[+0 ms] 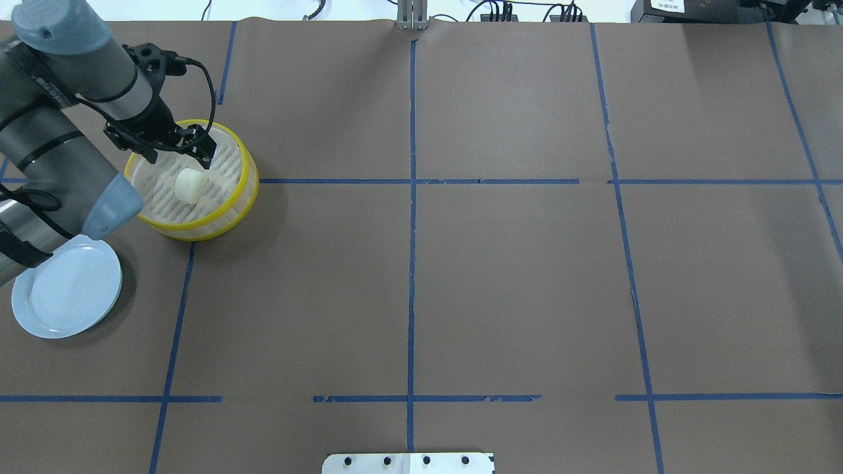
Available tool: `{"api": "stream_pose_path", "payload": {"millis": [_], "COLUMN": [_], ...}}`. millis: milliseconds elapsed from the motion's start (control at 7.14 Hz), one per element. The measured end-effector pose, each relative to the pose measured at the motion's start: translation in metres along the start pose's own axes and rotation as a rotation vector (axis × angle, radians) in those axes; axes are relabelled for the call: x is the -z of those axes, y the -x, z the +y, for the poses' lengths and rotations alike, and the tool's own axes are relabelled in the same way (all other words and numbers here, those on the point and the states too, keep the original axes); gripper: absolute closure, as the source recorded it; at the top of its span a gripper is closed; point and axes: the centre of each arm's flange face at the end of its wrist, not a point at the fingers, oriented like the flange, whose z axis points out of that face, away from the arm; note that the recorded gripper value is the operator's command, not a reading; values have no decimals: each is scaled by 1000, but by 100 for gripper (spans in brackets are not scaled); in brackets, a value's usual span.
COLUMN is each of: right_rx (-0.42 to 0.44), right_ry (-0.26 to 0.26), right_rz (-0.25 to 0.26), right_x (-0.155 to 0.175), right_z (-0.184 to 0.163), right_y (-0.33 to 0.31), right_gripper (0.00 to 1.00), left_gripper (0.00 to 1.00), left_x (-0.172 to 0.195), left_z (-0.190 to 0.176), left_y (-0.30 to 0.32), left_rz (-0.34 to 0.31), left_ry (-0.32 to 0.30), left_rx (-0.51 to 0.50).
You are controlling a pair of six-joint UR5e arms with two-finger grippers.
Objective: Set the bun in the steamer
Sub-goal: 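Carry the bun over the yellow-rimmed steamer and lower it inside, then open the left gripper and withdraw it from the steamer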
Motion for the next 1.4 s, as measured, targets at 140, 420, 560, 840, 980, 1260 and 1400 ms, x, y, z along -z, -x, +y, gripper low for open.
{"api": "stream_pose_path", "payload": {"millis": [140,420,560,840,980,1260,1400], "right_rx": [0,-1,0,-1,-1,0,0], "right_ry": [0,0,0,0,0,0,0], "right_rz": [0,0,0,0,0,0,0], "right_x": [0,0,0,0,0,0,0], "right_z": [0,0,0,0,0,0,0], "right_y": [0,0,0,0,0,0,0], "right_gripper": [0,0,0,0,0,0,0], "left_gripper": [0,0,0,0,0,0,0], "left_x": [39,110,129,142,133,107,99], "left_z": [15,36,50,75,83,102,108], "left_y": [17,95,146,263,329,419,438], "left_rz": [20,-9,-46,-80,-76,-42,-36], "left_ry": [-55,-153,-167,-132,-96,-28,-9], "left_rx": [-1,-46,-100,-139,-130,-135,-121]}}
